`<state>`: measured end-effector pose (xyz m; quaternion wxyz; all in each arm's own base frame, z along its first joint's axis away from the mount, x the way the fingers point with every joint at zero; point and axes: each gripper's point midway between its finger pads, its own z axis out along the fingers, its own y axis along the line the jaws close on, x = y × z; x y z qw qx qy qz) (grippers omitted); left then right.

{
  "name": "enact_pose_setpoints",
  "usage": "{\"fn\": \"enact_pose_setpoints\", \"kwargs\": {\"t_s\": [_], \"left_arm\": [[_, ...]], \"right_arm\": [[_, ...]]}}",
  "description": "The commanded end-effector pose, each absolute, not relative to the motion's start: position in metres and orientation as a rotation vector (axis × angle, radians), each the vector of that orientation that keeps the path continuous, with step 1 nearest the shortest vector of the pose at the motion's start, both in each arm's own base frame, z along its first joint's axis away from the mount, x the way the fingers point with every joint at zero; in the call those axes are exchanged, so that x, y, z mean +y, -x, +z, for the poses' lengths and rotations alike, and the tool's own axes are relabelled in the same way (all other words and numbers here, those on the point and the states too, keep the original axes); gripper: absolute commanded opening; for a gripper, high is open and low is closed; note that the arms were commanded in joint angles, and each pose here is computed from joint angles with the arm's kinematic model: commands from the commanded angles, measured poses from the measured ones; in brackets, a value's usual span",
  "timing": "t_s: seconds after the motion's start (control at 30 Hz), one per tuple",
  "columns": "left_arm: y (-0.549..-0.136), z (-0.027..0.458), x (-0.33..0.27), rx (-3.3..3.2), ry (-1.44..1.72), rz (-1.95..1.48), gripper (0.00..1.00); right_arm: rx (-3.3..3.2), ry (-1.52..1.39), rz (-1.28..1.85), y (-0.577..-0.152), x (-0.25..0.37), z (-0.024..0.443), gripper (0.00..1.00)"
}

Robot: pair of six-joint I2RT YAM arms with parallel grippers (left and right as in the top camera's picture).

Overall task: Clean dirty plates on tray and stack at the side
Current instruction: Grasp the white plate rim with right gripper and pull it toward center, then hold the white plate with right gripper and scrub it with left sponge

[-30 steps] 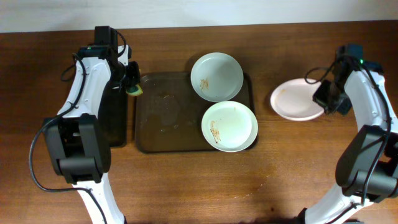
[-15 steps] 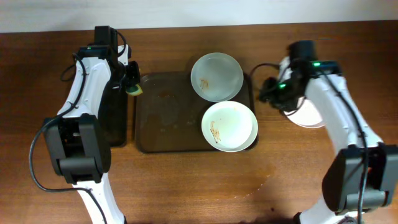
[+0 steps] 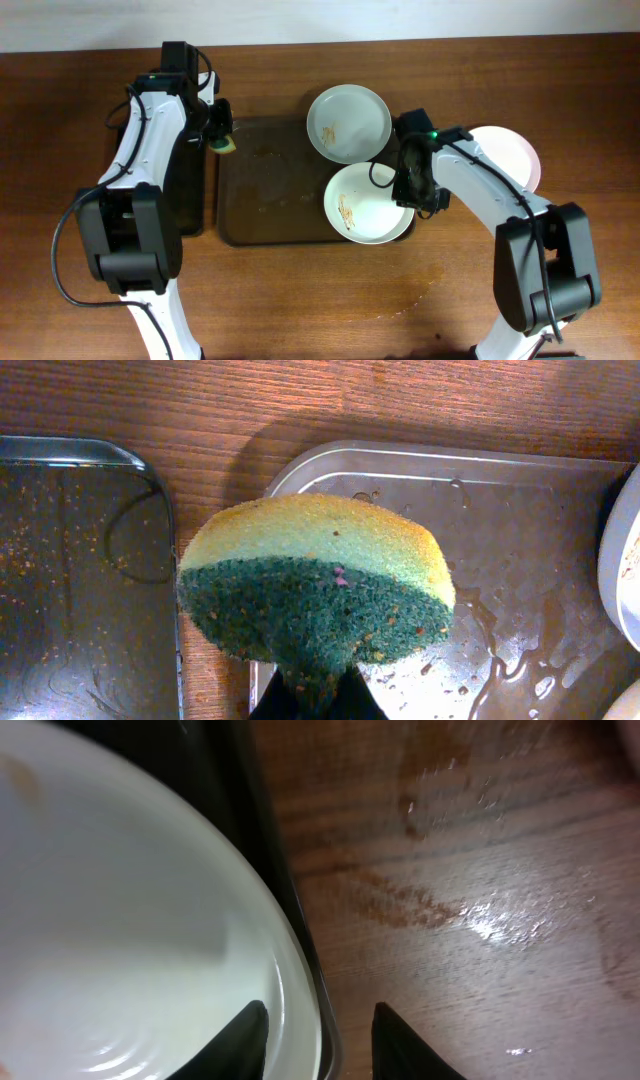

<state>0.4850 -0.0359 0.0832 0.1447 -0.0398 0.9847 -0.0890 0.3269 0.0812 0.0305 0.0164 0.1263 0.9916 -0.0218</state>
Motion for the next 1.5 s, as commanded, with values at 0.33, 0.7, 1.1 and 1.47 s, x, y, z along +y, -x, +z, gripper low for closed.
{"fn": "enact_pose_setpoints", "kwargs": {"t_s": [0.33, 0.7, 1.1, 1.47], "left_arm": [[-0.494, 0.092, -0.036, 2.796, 0.084, -0.249, 0.01], [-0.496, 0.093, -0.037, 2.785, 0.082, -0.250, 0.01], [-0.485, 0.089, -0.037, 2.833, 0.089, -0.254, 0.01], [-0.486, 0.089, -0.037, 2.830, 0.088, -0.254, 0.01]], "right_arm": [[3.178, -0.030, 0.376, -0.297, 0.187, 0.037, 0.04], [2.932, -0.229, 0.471, -0.354, 0.266, 0.025, 0.04], [2.868, -0.262, 0.398, -0.373, 0.261, 0.012, 0.49], [2.830, -0.323, 0.462, -0.387, 0.275, -0.008, 0.10]]}}
